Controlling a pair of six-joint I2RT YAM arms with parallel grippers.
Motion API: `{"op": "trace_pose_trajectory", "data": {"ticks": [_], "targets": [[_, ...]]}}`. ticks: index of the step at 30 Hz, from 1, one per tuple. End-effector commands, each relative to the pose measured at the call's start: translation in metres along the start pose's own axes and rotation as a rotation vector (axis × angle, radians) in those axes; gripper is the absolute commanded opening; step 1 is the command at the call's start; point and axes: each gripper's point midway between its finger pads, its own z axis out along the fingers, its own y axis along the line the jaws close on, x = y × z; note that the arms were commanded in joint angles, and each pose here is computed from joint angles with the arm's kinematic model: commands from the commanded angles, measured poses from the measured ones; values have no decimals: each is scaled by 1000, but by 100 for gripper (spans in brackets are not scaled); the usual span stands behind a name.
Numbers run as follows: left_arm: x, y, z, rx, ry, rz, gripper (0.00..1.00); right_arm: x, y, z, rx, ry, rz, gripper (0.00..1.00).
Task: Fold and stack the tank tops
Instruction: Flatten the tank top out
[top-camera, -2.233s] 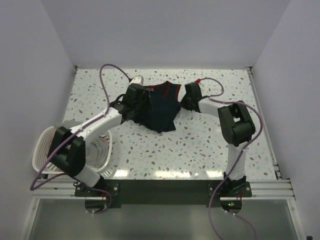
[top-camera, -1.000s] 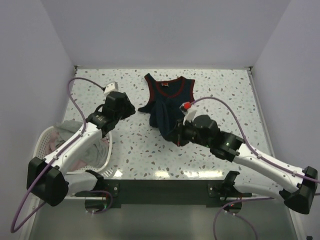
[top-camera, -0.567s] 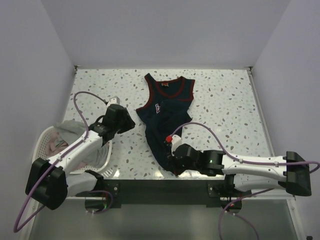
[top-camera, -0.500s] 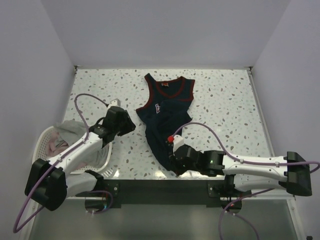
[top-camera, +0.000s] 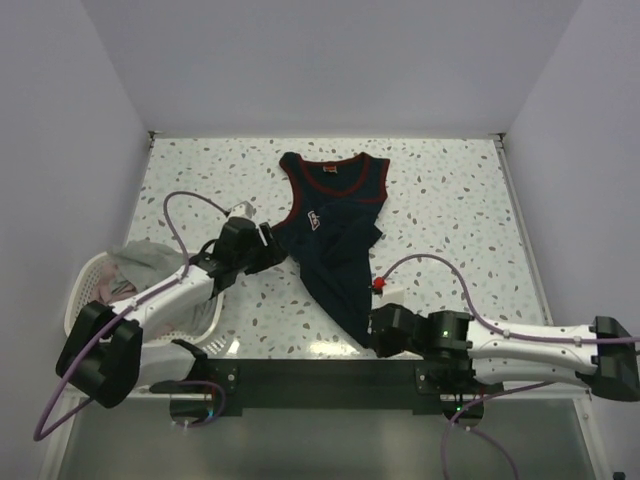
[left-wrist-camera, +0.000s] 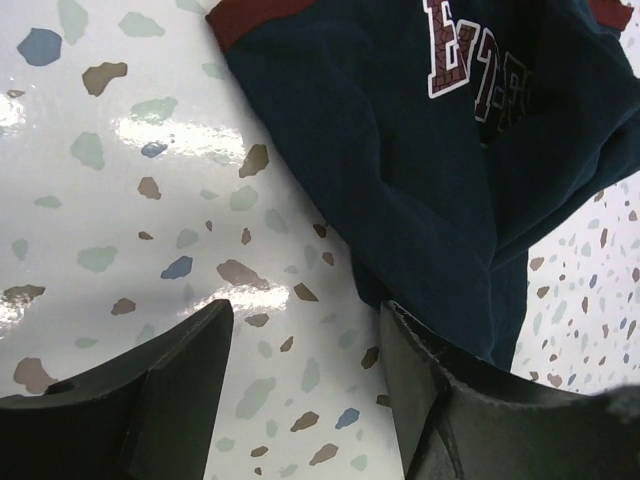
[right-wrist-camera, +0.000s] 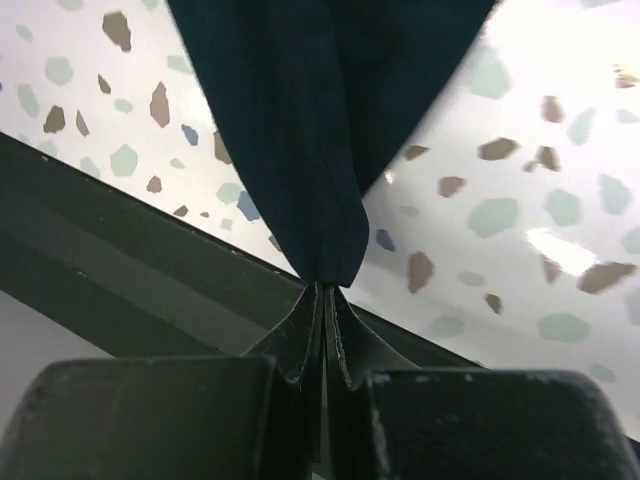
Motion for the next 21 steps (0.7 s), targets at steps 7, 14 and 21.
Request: {"op": "trace_pose_trajectory", "data": {"ticks": [7, 14, 21], "targets": [[-21, 1, 29, -59, -44, -43, 74, -49, 178, 28, -313, -35, -248, 0], [-66, 8, 84, -163, -67, -72, 75, -99, 245, 36, -317, -120, -366, 29], [-81, 7, 126, -216, -35, -41, 57, -161, 172, 8, -120, -258, -234, 63]]}}
